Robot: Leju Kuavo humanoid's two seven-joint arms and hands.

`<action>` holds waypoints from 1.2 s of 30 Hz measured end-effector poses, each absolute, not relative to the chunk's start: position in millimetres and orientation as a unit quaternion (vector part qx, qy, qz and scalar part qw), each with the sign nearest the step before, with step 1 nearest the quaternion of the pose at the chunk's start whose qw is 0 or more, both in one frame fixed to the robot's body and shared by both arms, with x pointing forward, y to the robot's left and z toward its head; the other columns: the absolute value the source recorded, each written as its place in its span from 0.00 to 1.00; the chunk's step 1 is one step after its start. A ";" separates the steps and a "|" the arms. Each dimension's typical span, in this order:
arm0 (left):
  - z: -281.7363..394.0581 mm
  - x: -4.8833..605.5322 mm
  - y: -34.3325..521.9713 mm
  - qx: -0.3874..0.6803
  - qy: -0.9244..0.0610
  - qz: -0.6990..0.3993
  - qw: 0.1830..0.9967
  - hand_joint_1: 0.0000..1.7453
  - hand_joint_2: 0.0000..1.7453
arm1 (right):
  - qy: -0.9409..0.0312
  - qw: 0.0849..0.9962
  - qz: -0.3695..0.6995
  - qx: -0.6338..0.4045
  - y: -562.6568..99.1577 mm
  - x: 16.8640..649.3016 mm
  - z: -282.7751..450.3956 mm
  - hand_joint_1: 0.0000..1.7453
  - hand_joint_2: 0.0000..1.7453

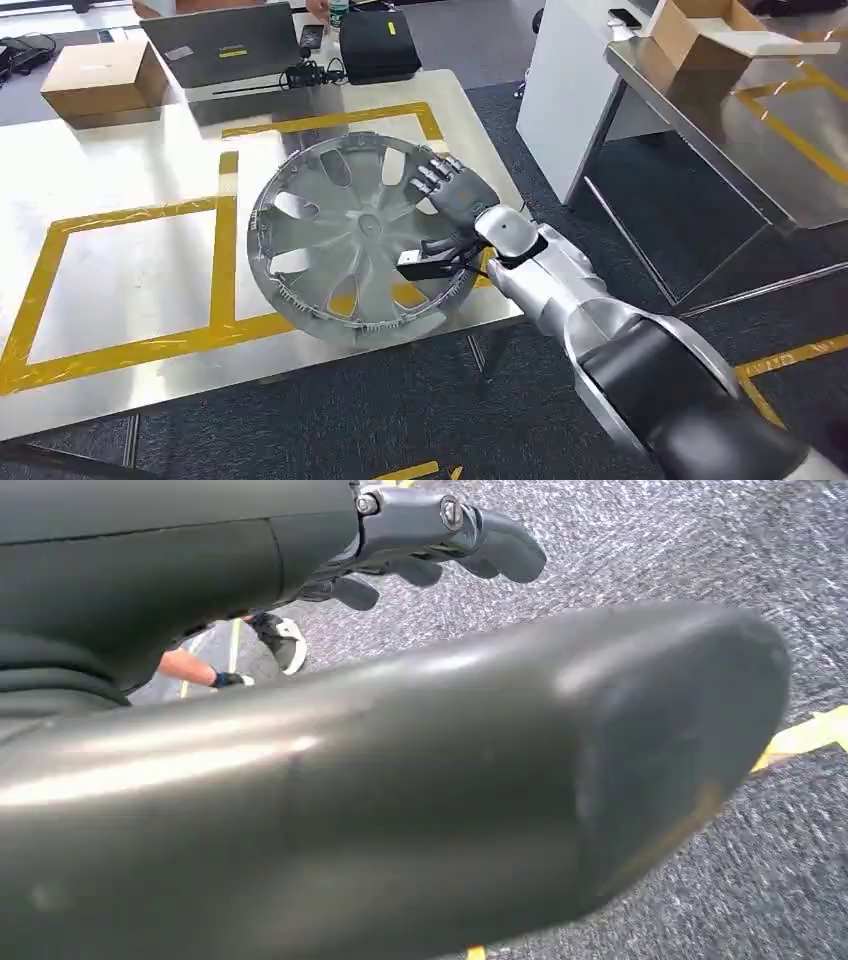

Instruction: Take the parts from the cabinet and place them on the table.

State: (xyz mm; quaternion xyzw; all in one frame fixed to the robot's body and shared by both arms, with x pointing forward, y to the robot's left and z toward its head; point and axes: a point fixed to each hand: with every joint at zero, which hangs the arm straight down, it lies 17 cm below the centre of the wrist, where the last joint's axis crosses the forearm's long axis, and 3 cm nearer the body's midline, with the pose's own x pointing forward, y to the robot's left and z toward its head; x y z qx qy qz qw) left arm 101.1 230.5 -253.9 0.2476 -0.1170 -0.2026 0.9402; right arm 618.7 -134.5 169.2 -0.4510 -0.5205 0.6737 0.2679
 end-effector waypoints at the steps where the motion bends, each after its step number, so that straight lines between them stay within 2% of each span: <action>1: -254.0 100.9 230.6 0.248 -0.116 -0.202 0.940 0.00 0.00 | -0.520 0.269 0.674 -0.450 -134.3 618.8 169.2 0.00 0.00; 9: -253.3 101.1 231.3 0.251 -0.117 -0.195 0.941 0.00 0.00 | -0.527 0.289 0.665 -0.443 -132.1 621.8 175.6 0.00 0.00; 36: -252.4 105.8 229.9 0.248 -0.135 -0.183 0.942 0.00 0.00 | -0.519 0.275 0.666 -0.460 -135.4 633.0 200.8 0.00 0.00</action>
